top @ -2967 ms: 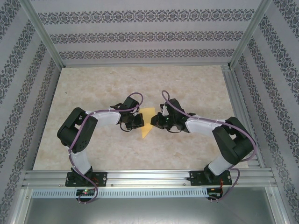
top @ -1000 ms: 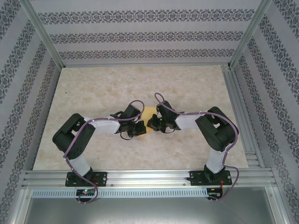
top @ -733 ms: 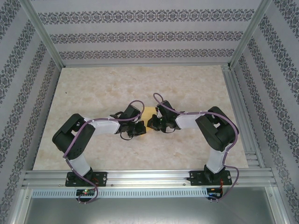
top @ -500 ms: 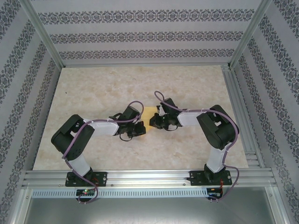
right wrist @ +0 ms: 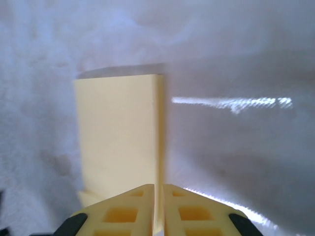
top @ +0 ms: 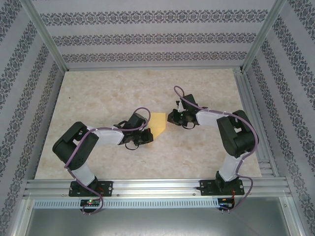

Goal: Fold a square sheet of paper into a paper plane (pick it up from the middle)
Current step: Third fold the triangle at the center of the table.

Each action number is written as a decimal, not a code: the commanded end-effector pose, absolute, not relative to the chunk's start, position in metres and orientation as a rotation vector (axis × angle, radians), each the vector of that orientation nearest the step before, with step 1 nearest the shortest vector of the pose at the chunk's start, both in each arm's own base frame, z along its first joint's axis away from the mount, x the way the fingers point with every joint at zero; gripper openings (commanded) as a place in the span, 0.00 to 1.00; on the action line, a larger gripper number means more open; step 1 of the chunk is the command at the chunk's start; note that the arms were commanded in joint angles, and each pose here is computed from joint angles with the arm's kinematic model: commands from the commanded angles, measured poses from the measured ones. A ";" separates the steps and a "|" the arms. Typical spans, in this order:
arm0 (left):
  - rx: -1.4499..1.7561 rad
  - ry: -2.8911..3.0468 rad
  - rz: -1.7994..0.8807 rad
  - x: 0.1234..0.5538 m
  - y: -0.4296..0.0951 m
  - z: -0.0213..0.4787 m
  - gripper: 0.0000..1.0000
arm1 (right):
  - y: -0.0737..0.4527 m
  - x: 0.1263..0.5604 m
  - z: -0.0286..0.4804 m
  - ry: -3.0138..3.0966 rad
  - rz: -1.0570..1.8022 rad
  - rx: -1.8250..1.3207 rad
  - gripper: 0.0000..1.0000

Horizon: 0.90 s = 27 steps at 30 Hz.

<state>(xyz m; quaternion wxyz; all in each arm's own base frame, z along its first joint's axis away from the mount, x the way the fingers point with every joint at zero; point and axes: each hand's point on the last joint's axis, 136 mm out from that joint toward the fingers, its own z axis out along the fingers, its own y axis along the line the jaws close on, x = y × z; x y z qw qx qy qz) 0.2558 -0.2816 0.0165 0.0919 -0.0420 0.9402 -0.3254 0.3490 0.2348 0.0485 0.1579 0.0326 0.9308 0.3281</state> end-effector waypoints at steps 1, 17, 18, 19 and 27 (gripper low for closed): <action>-0.195 2.951 -0.766 0.230 -0.252 -0.017 0.05 | 0.256 0.330 0.079 2.579 0.991 -0.032 0.15; -0.158 2.918 -0.801 0.238 -0.260 0.000 0.08 | 0.294 0.295 0.009 2.786 1.035 0.008 0.11; -0.158 2.912 -0.801 0.238 -0.260 0.003 0.09 | 0.291 0.295 0.005 2.798 1.027 0.015 0.11; -0.157 2.909 -0.796 0.239 -0.259 0.005 0.10 | 0.289 0.294 0.001 2.809 1.013 0.023 0.11; -0.156 2.956 -0.717 0.225 -0.242 -0.004 0.11 | 0.275 0.292 -0.017 2.868 0.930 0.054 0.11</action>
